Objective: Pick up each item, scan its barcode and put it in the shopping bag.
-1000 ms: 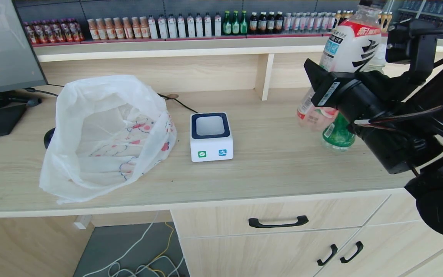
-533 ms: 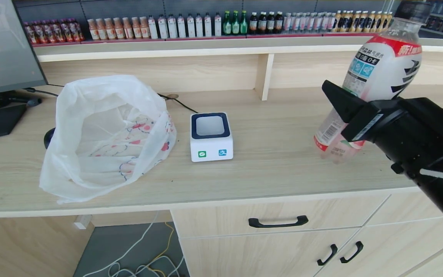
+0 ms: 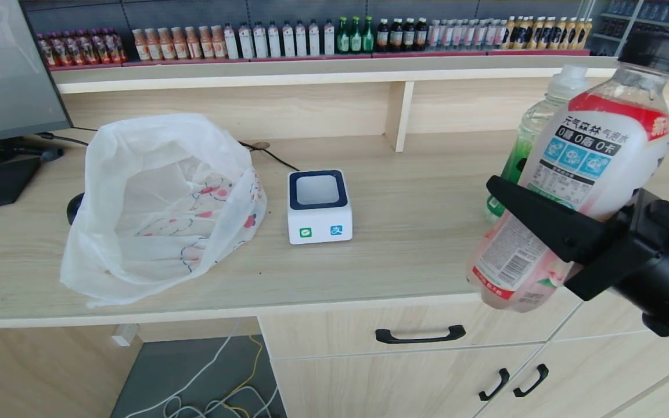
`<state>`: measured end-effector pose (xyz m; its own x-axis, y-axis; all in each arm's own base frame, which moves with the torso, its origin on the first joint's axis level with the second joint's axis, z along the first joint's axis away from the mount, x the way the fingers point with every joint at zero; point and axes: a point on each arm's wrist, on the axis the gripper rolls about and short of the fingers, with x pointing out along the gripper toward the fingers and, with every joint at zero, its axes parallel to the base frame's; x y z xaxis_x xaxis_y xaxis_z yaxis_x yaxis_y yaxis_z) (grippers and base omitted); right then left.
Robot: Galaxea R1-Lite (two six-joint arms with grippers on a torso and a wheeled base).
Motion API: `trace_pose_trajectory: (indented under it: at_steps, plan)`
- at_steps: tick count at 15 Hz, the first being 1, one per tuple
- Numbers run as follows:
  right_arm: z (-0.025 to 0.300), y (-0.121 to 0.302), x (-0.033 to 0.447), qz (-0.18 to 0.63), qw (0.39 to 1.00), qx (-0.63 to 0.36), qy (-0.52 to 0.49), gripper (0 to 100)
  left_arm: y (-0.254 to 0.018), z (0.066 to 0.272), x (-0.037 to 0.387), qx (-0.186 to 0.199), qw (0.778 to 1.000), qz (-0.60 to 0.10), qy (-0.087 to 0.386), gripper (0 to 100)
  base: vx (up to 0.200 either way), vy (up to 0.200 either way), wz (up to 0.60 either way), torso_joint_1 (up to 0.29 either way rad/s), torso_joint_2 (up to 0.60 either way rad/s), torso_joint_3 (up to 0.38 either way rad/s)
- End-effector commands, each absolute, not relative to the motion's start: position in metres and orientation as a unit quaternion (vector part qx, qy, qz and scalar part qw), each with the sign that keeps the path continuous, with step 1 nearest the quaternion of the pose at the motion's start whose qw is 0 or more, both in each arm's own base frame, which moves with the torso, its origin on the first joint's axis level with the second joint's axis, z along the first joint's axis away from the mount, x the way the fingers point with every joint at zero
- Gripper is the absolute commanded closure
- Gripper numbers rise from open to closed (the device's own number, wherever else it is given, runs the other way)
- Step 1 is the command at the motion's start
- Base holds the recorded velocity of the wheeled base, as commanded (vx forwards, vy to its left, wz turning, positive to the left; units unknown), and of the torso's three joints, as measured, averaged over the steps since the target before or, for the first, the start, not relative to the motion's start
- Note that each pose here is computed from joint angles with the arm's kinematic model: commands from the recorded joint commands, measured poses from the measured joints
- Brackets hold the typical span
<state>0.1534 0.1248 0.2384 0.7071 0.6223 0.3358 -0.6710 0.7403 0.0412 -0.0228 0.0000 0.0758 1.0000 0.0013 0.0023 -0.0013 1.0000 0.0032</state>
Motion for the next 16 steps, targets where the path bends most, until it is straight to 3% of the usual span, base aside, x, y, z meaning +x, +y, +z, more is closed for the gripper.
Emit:
trace_pose_trajectory:
  at_steps: [1, 9, 16]
  plan:
    - [0.235, 0.131, 0.16, 0.368, 0.915, 0.091, -0.136, 100, 0.0, 0.076, -0.023, 0.002, 1.0, 0.001, -0.002, 0, 0.0, 0.0, 0.0, 0.0, 0.0, 0.0]
    - [0.239, 0.163, 0.186, 0.558, 0.815, 0.135, -0.079, 100, 0.0, 0.076, -0.023, 0.002, 1.0, 0.001, -0.002, 0, 0.0, 0.0, 0.0, 0.0, 0.0, 0.0]
    - [0.257, 0.193, 0.207, 0.637, 0.75, 0.162, -0.067, 100, 0.0, 0.076, -0.023, 0.002, 1.0, 0.001, -0.002, 0, 0.0, 0.0, 0.0, 0.0, 0.0, 0.0]
